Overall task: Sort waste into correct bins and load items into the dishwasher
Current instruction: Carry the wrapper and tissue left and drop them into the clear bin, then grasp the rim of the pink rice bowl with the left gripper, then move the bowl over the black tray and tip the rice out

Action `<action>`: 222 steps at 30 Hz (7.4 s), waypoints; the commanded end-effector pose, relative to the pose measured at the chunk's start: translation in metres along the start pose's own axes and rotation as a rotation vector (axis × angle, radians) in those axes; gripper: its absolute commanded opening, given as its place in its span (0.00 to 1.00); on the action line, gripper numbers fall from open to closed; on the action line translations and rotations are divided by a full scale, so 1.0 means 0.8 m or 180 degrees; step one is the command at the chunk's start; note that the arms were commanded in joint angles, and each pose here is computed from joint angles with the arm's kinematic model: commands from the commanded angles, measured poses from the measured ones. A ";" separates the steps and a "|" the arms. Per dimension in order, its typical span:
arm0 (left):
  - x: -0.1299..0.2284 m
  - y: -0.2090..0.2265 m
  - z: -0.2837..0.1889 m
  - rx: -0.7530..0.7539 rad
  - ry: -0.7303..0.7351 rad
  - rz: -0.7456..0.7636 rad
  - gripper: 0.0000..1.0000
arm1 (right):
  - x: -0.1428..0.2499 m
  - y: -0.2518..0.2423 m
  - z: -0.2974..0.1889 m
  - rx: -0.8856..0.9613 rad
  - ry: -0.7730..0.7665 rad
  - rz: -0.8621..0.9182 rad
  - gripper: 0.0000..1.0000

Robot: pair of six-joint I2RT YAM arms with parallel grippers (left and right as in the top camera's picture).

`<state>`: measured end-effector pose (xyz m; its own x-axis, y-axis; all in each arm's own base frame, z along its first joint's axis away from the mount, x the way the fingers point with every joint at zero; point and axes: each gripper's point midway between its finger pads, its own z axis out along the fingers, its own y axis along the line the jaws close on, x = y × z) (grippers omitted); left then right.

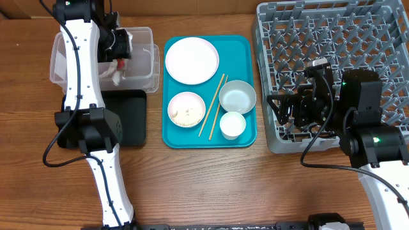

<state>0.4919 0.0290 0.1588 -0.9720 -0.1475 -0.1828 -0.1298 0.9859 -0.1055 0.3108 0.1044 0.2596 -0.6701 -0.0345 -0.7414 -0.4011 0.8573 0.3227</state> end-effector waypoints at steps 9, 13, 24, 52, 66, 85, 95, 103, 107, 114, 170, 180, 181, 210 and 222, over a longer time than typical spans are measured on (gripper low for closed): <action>0.000 -0.006 -0.073 0.0143 -0.0331 0.0074 1.00 | -0.015 0.006 -0.007 -0.0036 -0.0107 -0.0053 1.00; 0.008 -0.018 -0.157 0.0293 -0.0786 0.0119 1.00 | -0.015 0.006 -0.007 -0.0036 -0.0103 -0.0051 1.00; 0.096 -0.091 -0.247 0.0445 -0.0967 0.0559 1.00 | -0.010 0.020 -0.007 -0.0249 -0.0051 -0.0027 1.00; 0.212 -0.256 0.041 0.0871 0.0226 0.1122 0.45 | 0.006 0.018 -0.007 -0.0223 0.0110 0.0065 1.00; 0.235 -0.249 0.088 0.0627 0.0142 0.1978 0.41 | 0.007 0.018 -0.007 -0.0223 0.0120 0.0070 1.00; 0.264 -0.227 0.146 0.0275 0.0611 0.2050 0.26 | 0.022 0.018 -0.008 -0.0218 0.0263 0.0150 1.00; 0.264 -0.228 0.146 0.0244 0.0626 0.1587 0.17 | 0.023 0.018 -0.008 -0.0219 0.0275 0.0156 1.00; 0.264 -0.228 0.146 0.0250 0.0632 0.1582 0.04 | 0.027 0.018 -0.009 -0.0218 0.0320 0.0183 1.00; 0.268 -0.225 0.143 0.0233 0.0681 0.1574 0.04 | 0.035 0.019 -0.010 -0.0215 0.0403 0.0229 1.00; 0.257 -0.229 0.094 0.0174 0.0798 0.1560 0.04 | 0.035 0.019 -0.010 -0.0216 0.0395 0.0214 1.00; 0.196 0.078 -0.052 0.3711 -0.1348 -0.0978 0.04 | 0.036 0.019 -0.010 -0.0217 0.0409 0.0223 1.00; 0.185 0.096 -0.084 0.4060 -0.1666 -0.1368 0.04 | 0.036 0.019 -0.010 -0.0217 0.0409 0.0223 1.00; 0.183 0.096 -0.087 0.4100 -0.1671 -0.1412 0.04 | 0.036 0.019 -0.010 -0.0217 0.0409 0.0223 1.00; 0.169 0.082 -0.094 0.4261 -0.1367 -0.1563 0.04 | 0.032 0.019 -0.009 -0.0219 0.0364 0.0198 1.00; 0.174 -0.012 -0.106 0.3600 -0.0877 -0.0604 0.04 | -0.001 0.021 -0.007 -0.0260 0.0050 0.0428 1.00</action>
<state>0.3383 0.0233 0.2118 -0.8280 -0.5198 -0.2102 0.1141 0.2109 -0.9708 0.2960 0.1132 0.2524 -0.7402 0.0045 -0.6723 -0.3782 0.8240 0.4219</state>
